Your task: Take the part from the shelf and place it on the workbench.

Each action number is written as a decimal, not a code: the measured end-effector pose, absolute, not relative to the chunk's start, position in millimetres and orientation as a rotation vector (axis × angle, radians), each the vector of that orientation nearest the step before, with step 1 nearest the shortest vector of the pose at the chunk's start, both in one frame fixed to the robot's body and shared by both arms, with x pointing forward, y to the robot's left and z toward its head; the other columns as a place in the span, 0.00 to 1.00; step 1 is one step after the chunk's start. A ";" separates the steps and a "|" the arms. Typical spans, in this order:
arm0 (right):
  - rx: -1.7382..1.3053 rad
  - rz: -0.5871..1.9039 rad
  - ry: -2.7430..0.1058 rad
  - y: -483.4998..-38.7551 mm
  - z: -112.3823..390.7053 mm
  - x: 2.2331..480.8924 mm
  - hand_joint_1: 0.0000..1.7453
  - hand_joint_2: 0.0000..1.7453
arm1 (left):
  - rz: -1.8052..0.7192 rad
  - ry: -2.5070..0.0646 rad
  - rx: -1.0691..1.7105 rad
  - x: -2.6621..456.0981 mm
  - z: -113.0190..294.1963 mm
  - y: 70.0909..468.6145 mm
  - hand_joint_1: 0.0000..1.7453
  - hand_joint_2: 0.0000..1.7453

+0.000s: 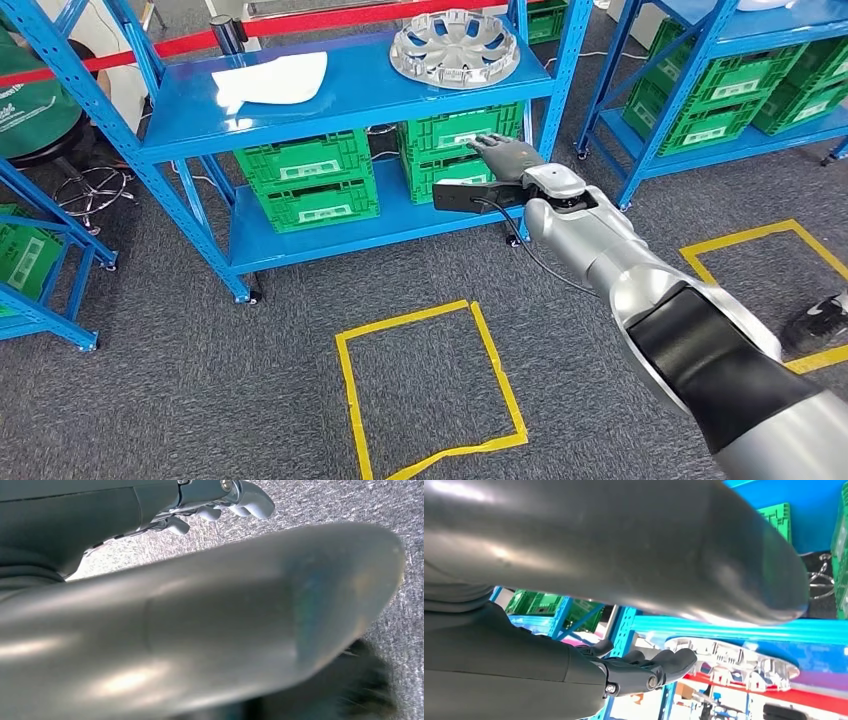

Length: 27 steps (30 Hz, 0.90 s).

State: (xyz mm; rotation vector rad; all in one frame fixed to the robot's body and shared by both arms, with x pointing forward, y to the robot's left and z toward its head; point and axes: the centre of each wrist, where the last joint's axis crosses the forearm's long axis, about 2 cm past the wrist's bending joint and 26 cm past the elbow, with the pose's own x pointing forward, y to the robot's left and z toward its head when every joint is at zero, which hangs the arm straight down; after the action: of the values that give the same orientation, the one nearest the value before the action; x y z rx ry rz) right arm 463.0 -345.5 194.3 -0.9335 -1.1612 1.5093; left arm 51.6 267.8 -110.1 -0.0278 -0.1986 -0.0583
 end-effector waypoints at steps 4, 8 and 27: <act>-0.926 1.507 -1.156 -347.0 193.8 462.7 0.00 0.00 | -0.064 -0.191 -0.028 48.6 -110.5 267.8 0.00 0.00; -0.924 1.502 -1.159 -350.7 193.7 462.2 0.00 0.00 | -0.068 -0.187 -0.027 47.2 -110.7 268.6 0.00 0.00; -0.999 1.474 -1.148 -388.9 184.8 446.5 0.00 0.00 | -0.107 -0.181 -0.030 55.9 -109.4 264.6 0.00 0.00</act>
State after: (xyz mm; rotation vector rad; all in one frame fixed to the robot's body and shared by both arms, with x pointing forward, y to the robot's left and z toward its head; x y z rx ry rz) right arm 446.5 -388.9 184.8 -0.9989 -1.1480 1.4743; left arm 55.9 264.6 -109.4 -0.0295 -0.1809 -0.1070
